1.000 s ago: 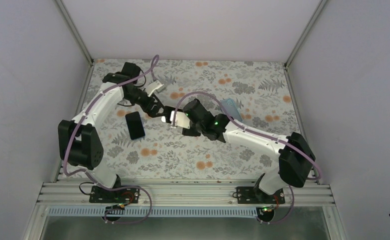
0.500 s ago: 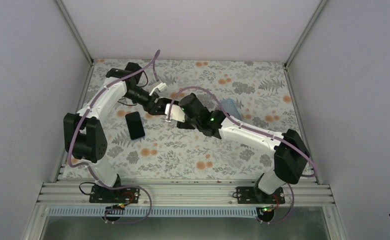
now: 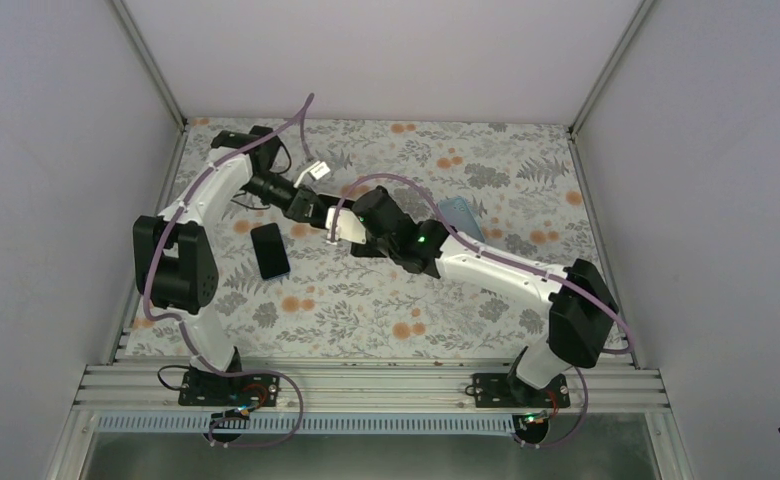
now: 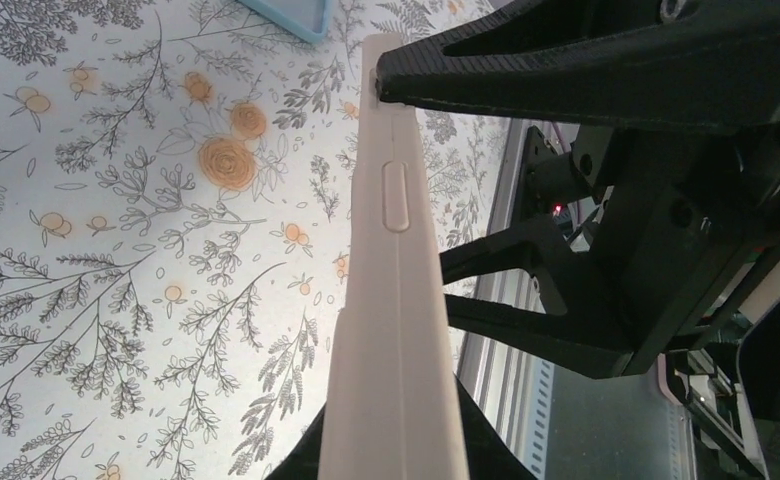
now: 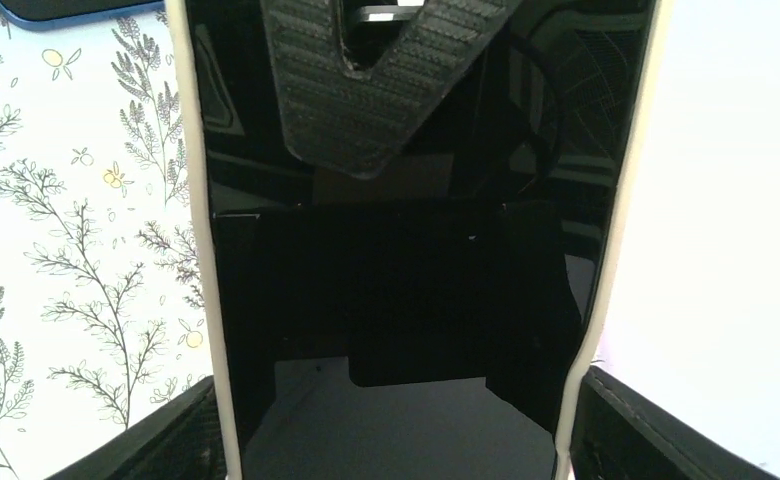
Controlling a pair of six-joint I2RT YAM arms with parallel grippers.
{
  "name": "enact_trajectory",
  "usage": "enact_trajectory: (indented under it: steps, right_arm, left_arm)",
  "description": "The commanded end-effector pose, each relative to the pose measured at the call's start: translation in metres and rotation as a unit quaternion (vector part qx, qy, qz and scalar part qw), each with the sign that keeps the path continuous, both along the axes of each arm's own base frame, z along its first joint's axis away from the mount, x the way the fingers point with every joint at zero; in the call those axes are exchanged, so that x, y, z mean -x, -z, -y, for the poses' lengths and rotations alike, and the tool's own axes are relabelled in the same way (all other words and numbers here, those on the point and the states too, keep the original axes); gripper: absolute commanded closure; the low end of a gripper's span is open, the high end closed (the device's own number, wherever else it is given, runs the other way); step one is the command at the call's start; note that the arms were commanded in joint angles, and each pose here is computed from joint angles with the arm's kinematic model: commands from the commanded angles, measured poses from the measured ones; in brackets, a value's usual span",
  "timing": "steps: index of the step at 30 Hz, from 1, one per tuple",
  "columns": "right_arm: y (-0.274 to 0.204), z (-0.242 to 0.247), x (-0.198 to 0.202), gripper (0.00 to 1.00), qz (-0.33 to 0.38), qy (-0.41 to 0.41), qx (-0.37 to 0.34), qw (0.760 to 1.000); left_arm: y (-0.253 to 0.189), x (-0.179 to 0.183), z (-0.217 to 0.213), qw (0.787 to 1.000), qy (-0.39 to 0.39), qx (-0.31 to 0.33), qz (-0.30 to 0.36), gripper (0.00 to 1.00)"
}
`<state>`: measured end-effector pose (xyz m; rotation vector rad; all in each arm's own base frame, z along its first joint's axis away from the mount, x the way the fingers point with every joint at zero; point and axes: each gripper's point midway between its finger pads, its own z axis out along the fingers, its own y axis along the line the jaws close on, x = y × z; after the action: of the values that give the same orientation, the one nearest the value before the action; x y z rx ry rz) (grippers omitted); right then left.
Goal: Take the phone out of the phone case
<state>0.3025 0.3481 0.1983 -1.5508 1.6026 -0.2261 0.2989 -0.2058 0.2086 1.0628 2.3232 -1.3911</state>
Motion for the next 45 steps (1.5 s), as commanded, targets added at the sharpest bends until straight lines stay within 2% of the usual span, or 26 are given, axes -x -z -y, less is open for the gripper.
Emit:
enact_trajectory:
  steps: [1, 2, 3, 9, 14, 18, 23, 29, 35, 45]
  right_arm:
    - [-0.025, -0.005, 0.002, 0.13, -0.007, -0.006, -0.028, 1.0]
    - [-0.021, -0.003, 0.007, 0.03, -0.024, -0.008, -0.018, 1.0]
    - [-0.018, 0.0, 0.01, 0.01, -0.038, -0.01, -0.012, 0.999]
    - [-0.008, 0.027, 0.046, 0.0, -0.159, -0.06, -0.003, 0.985]
    - [-0.023, 0.051, 0.052, 0.0, -0.228, -0.08, -0.046, 0.969]
    - [-0.021, 0.062, 0.051, 0.0, -0.271, -0.088, -0.06, 0.957]
    - [0.007, 0.054, 0.041, 0.0, -0.311, -0.077, -0.046, 0.946]
    - [0.002, 0.038, 0.036, 0.0, -0.323, -0.106, -0.071, 0.938]
    - [0.01, 0.03, 0.037, 0.01, -0.339, -0.132, -0.065, 0.929]
    - [0.024, 0.019, 0.028, 0.02, -0.361, -0.138, -0.05, 0.921]
  left_arm:
    - [-0.028, 0.0, 0.011, 0.997, 0.031, 0.037, 0.061, 0.98]
    - [-0.029, -0.001, 0.01, 0.997, 0.031, 0.032, 0.065, 0.98]
    - [-0.03, -0.001, 0.008, 0.997, 0.03, 0.023, 0.074, 0.98]
    - [-0.029, -0.004, -0.011, 0.987, 0.032, -0.066, 0.146, 0.98]
    - [-0.028, -0.014, -0.044, 0.947, 0.019, -0.189, 0.26, 0.98]
    - [-0.034, -0.002, -0.057, 0.92, 0.028, -0.24, 0.309, 0.98]
    - [-0.032, 0.036, -0.045, 0.913, 0.09, -0.237, 0.32, 0.98]
    - [-0.028, 0.058, -0.033, 0.902, 0.118, -0.238, 0.34, 0.98]
    - [-0.046, 0.069, -0.027, 0.898, 0.128, -0.208, 0.365, 0.98]
    - [-0.055, 0.075, -0.017, 0.902, 0.142, -0.182, 0.364, 0.98]
